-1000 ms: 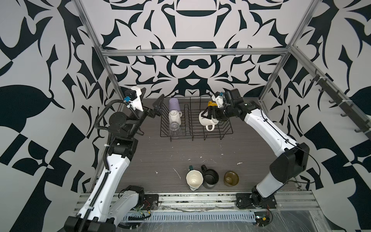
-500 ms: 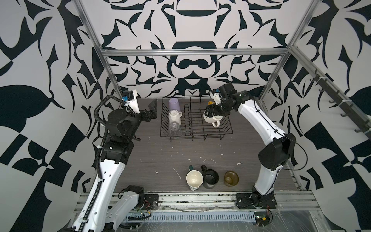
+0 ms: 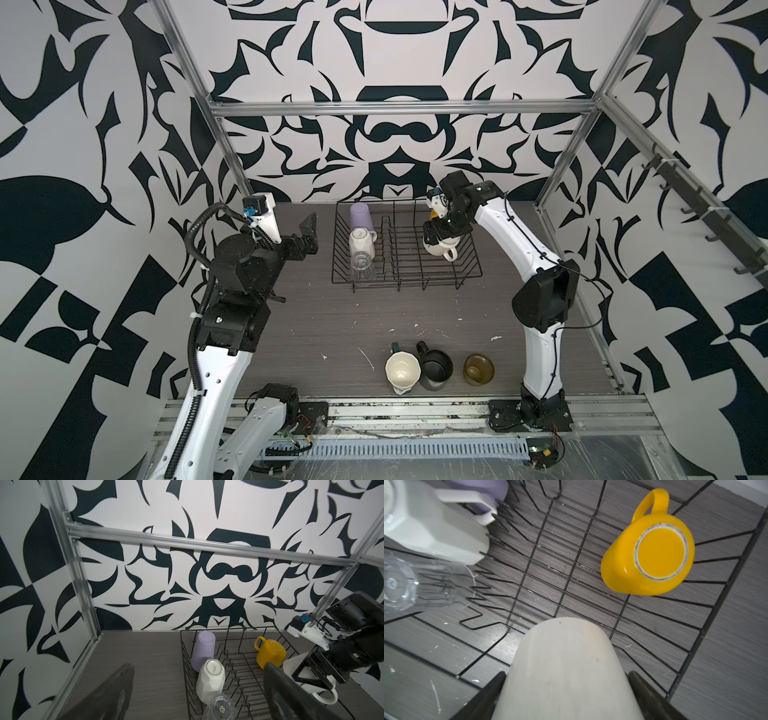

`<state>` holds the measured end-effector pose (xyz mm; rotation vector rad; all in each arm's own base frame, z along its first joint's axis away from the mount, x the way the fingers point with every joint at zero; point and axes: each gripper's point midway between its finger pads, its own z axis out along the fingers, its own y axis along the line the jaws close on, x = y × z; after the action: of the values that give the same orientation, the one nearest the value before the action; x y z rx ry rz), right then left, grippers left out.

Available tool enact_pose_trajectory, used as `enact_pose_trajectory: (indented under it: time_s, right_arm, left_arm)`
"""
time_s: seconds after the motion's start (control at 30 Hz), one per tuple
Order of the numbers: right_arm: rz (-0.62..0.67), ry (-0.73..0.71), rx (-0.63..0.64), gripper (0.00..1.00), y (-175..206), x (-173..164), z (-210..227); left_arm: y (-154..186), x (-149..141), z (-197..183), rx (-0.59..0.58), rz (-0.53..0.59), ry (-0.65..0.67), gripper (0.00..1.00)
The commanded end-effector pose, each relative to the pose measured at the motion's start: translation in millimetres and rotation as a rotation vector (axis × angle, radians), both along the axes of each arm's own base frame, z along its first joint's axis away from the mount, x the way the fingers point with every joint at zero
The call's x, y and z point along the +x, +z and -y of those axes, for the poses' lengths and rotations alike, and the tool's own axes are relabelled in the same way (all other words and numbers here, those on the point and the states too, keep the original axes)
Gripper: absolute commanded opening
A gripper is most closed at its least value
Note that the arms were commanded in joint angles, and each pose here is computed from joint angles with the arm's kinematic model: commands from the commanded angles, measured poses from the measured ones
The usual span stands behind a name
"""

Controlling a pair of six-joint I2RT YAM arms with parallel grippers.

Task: Load cups into a dish rack
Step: Place the cup upside down at the dish rack.

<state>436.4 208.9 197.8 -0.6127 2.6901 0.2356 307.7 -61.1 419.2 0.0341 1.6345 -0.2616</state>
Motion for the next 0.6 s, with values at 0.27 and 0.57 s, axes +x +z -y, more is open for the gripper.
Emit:
enact_pose_trajectory:
  time_s: [0.27, 0.57]
  right_arm:
    - [0.072, 0.093, -0.170, 0.00, -8.9, 19.3, 6.4]
    - [0.020, 0.109, -0.248, 0.00, -52.1, 30.4, 10.0]
  left_arm:
    - [-23.3, 5.7, -16.0, -0.017, -0.167, 0.102, 0.99]
    - [-36.8, 4.4, -15.9, -0.041, -0.215, 0.107, 0.99]
